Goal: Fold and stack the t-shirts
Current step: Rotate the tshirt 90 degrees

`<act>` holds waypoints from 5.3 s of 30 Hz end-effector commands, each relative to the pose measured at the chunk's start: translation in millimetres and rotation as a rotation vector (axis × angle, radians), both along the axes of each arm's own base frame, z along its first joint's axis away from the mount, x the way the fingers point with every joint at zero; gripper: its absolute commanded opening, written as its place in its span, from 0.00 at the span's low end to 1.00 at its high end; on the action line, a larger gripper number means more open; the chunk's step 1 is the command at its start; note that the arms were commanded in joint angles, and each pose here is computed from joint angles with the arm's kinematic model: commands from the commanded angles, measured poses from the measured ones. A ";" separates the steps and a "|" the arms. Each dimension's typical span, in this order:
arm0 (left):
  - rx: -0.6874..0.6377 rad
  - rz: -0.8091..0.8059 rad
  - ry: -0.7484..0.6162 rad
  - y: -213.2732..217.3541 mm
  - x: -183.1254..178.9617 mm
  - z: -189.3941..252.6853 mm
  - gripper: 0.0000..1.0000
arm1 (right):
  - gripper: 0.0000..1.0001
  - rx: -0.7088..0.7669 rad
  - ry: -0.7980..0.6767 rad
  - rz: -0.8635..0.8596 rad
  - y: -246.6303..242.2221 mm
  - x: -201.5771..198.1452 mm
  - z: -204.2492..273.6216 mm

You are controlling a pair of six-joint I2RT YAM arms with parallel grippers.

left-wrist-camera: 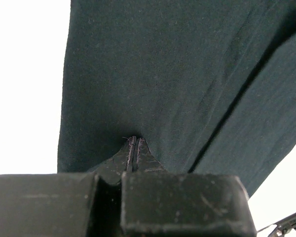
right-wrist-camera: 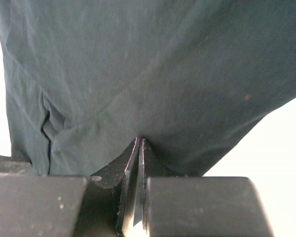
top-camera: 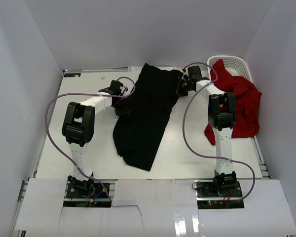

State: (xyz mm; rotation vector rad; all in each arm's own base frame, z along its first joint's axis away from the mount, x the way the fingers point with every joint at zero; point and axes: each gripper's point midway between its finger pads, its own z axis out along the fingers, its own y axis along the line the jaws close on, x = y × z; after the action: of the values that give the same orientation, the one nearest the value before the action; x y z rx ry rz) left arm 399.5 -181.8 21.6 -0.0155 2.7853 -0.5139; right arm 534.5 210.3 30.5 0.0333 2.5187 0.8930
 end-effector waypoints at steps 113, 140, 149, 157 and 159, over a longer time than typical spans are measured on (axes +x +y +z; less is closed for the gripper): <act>-0.159 0.125 -0.189 23.8 -136.2 129.8 0.88 | 0.50 0.312 0.250 0.513 101.0 -429.5 56.9; -0.082 0.269 -0.257 76.3 -143.8 150.3 0.89 | 0.19 0.312 0.260 0.577 156.7 -423.2 40.6; -0.078 0.273 -0.251 81.3 -145.7 149.2 0.89 | 0.08 0.358 0.263 0.649 191.9 -430.4 59.0; -0.074 0.268 -0.231 84.4 -147.6 144.5 0.89 | 0.10 0.291 0.384 0.720 207.7 -469.6 39.9; -0.080 0.263 -0.228 83.4 -148.2 143.9 0.89 | 0.10 0.270 0.403 0.733 207.7 -478.8 37.4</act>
State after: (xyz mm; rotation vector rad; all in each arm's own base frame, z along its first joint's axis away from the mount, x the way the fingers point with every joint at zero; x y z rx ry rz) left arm 255.9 -97.9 163.5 -0.3376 2.4921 -0.5029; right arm 66.9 411.5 60.0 -0.6872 2.7619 1.6224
